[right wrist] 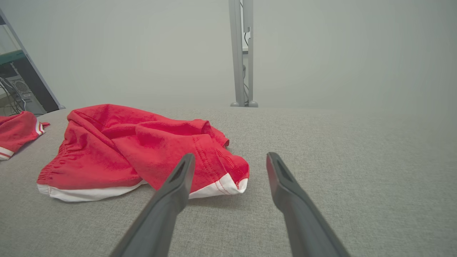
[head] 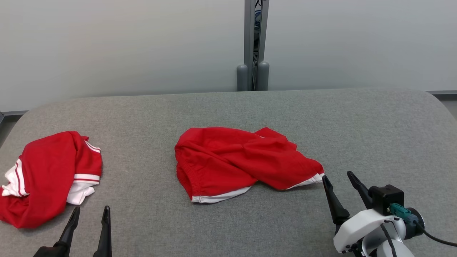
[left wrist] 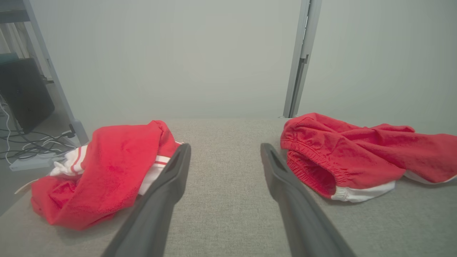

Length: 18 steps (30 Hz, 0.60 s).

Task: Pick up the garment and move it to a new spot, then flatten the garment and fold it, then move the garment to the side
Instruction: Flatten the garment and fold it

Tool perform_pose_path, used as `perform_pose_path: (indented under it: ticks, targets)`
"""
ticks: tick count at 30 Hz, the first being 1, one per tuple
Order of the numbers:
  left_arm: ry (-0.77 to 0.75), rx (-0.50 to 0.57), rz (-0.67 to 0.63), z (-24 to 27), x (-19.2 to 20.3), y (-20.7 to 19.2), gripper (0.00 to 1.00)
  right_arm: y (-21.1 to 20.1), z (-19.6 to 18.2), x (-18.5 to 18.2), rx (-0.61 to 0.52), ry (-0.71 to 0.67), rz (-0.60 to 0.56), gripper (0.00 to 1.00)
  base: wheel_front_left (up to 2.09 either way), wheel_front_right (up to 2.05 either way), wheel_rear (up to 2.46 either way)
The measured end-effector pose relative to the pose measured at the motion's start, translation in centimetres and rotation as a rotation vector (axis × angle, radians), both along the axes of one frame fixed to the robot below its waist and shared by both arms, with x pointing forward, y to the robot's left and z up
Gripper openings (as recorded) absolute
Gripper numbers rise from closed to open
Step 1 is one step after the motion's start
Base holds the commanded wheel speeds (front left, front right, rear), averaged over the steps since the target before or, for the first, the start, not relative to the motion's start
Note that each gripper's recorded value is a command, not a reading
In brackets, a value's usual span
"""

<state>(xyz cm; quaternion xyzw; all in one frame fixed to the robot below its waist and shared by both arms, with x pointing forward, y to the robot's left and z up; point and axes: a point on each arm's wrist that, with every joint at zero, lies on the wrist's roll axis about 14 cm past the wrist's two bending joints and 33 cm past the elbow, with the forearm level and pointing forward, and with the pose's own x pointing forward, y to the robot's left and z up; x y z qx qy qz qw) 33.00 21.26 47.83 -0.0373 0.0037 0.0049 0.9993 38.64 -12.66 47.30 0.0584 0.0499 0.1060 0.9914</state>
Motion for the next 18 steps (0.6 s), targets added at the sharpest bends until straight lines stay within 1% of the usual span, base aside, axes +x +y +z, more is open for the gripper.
perform_pose_path:
  ticks: [8,18]
  targets:
    - [0.030,0.037,-0.014,-0.77,-0.24,0.14,1.00,0.35,0.05,0.05,0.000,0.000,0.010,1.00,0.00,0.00,0.00]
    - [0.021,0.028,-0.022,-0.51,-0.01,-0.18,1.00,0.57,-0.08,-0.01,0.000,0.007,0.017,1.00,0.00,0.00,0.00]
